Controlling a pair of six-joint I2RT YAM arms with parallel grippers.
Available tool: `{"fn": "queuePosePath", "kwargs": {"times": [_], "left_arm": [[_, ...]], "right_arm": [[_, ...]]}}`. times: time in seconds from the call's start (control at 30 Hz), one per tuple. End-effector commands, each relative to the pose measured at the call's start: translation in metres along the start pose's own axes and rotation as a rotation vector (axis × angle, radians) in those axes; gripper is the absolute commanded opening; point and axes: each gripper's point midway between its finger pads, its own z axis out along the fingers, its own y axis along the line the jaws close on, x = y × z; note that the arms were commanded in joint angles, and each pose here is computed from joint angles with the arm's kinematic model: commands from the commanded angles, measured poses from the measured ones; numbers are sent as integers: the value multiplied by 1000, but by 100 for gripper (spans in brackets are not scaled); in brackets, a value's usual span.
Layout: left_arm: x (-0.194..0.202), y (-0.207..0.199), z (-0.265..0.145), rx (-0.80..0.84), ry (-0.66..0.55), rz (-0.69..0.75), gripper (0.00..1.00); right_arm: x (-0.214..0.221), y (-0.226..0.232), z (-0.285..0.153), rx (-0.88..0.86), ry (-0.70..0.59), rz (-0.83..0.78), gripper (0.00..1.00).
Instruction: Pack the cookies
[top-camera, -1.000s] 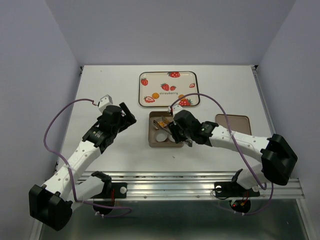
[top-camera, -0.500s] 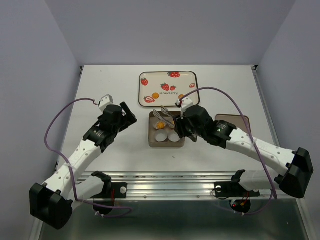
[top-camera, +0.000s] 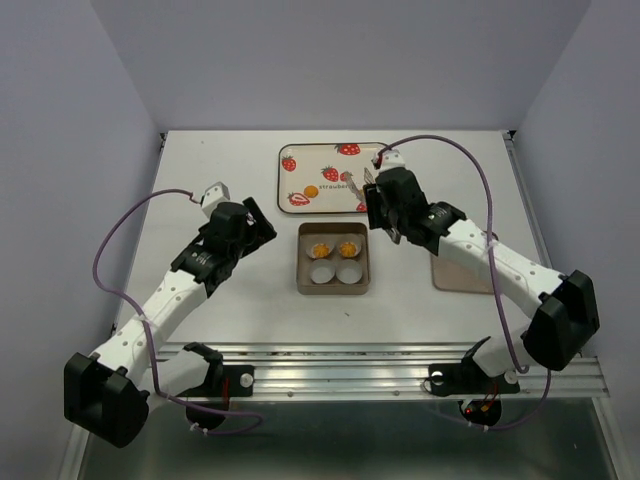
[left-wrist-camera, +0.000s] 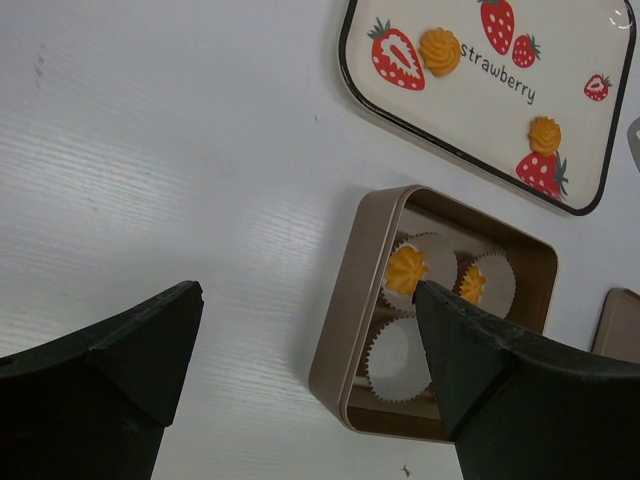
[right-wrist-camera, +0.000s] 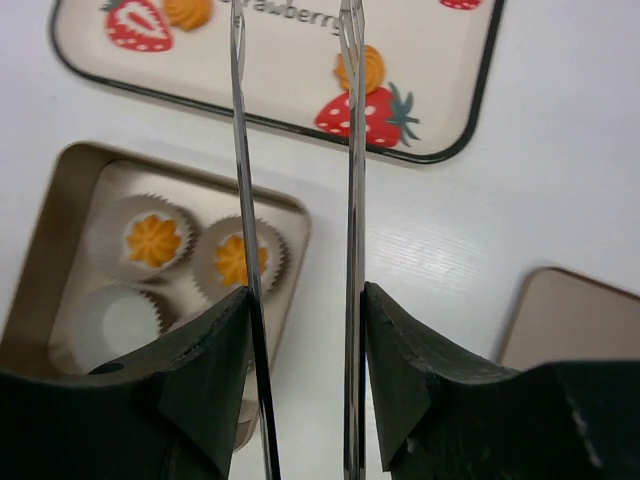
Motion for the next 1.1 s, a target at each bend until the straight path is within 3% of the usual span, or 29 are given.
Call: {"fn": "queuePosePath", "kwargs": {"times": [0.0, 0.37, 1.07], "left_arm": [[-24, -12, -3, 17, -68, -14, 99], [-20, -5, 4, -28, -58, -9, 99], [-17, -3, 5, -39, -50, -19, 99]], "right_arm": [[-28, -27, 21, 81, -27, 47, 52], [6, -50, 76, 122, 117, 33, 52], [35, -45, 101, 107, 201, -4, 54]]}}
